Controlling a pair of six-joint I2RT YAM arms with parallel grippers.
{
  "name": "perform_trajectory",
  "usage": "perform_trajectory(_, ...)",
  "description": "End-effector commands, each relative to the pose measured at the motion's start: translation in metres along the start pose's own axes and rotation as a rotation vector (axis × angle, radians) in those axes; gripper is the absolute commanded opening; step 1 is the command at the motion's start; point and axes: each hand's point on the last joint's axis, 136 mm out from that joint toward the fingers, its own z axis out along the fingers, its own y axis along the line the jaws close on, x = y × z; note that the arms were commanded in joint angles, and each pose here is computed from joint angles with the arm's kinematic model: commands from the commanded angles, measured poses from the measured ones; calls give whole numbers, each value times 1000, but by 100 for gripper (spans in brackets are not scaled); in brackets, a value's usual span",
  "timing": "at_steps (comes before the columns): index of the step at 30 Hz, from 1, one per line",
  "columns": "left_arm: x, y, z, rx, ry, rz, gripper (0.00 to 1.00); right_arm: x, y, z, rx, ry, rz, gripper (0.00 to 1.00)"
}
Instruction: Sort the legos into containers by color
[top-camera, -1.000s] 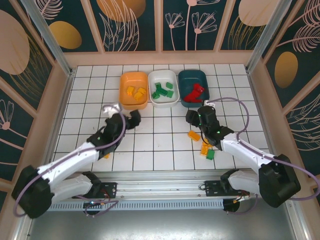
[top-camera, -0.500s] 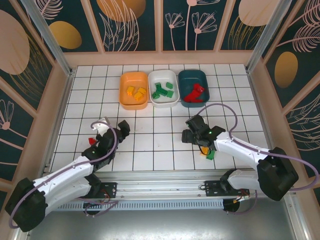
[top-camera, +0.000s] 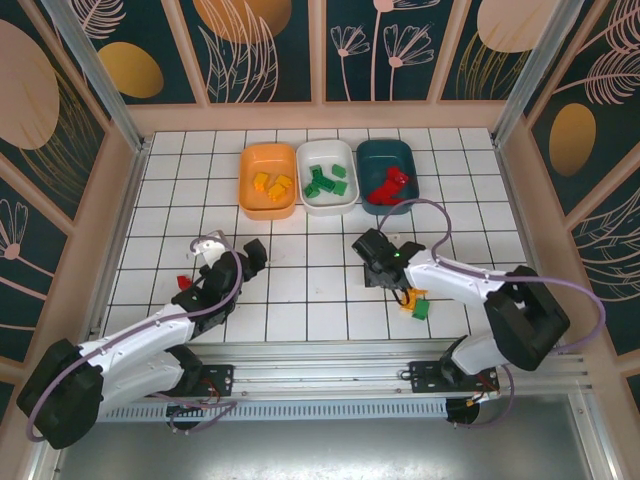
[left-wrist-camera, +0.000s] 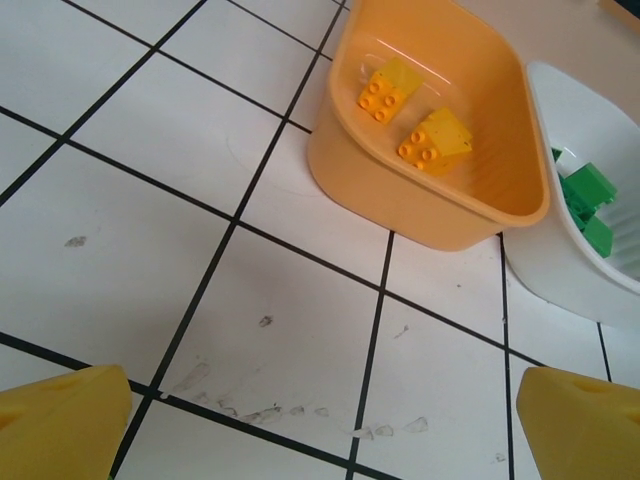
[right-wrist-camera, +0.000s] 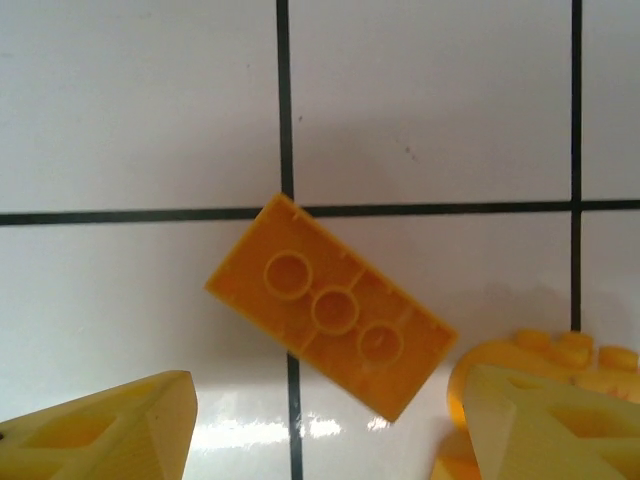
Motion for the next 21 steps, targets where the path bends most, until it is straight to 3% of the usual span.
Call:
perform_trajectory(1,-14,-12,-2,24,-27,-9,99,-11,-10,8,84,-24,-50,70)
perform_trajectory(6,-21,-9,-7,18,-42,-9,98,-20,-25,21,154,-30,-41,65)
perform_trajectory(14,-26,-10,-11,18,-51,-10,98,-40,-25,34,34,-56,64,55)
perform_trajectory(18,-28,-10,-11,13,-55,-6,99,-39,-20,40,-50,-37,106,38)
perform_trajectory(21,-30,-10,-12,8,-56,-4,99,-43,-11,33,-113,-52,124,32)
